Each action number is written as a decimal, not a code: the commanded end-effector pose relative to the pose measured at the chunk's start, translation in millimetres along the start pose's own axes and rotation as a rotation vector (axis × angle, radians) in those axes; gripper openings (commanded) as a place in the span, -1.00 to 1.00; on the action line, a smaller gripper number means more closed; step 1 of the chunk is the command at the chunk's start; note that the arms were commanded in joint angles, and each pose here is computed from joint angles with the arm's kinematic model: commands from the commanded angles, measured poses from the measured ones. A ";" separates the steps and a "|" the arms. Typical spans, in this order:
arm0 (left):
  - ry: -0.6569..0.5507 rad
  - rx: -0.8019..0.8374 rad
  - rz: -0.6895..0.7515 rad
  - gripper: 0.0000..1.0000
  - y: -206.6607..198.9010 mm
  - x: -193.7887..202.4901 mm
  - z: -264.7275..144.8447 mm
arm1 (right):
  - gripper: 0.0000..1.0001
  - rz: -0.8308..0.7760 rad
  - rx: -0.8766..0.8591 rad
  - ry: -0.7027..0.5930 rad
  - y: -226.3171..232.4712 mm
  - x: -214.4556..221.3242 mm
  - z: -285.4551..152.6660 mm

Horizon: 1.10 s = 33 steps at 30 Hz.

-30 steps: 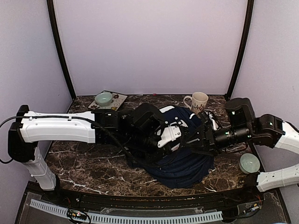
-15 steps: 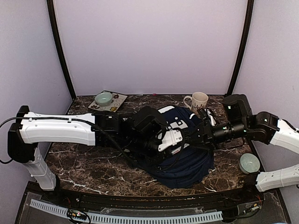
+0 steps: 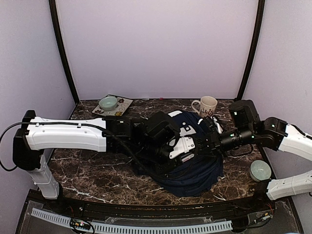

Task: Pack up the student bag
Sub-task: Pass from the left arm to the right

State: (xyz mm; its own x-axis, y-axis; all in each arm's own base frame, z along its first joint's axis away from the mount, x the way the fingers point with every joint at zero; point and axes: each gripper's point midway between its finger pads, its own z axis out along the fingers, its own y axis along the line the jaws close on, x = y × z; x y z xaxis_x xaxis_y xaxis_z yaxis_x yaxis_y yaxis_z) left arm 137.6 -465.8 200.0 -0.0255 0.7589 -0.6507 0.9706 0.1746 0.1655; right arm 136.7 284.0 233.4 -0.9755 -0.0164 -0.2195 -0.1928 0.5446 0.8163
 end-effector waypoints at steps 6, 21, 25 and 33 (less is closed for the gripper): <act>0.000 -0.005 0.009 -1.00 0.1 -9.3 3.2 | -1.00 -0.039 -0.021 0.014 3.7 3.5 -2.9; 0.031 -0.167 -0.052 0.45 28.7 -15.2 23.6 | -1.00 -0.082 0.414 -0.452 -36.5 -55.5 -96.4; 0.033 -0.158 -0.026 0.55 28.8 -17.6 42.1 | -1.00 -0.059 0.478 -0.617 -37.2 -70.6 -133.6; 0.078 -0.160 -0.125 0.33 49.3 -9.6 78.7 | -1.00 -0.022 0.465 -0.785 -29.8 -82.3 -167.7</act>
State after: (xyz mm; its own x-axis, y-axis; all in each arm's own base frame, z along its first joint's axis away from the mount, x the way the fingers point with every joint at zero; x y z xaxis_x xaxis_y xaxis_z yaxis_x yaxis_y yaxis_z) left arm 184.8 -511.4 150.5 -0.1040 0.8004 -0.5904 0.9232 0.2985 0.2422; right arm 197.6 145.9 297.8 -0.6730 0.3721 -0.6392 -0.0306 0.8495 0.5267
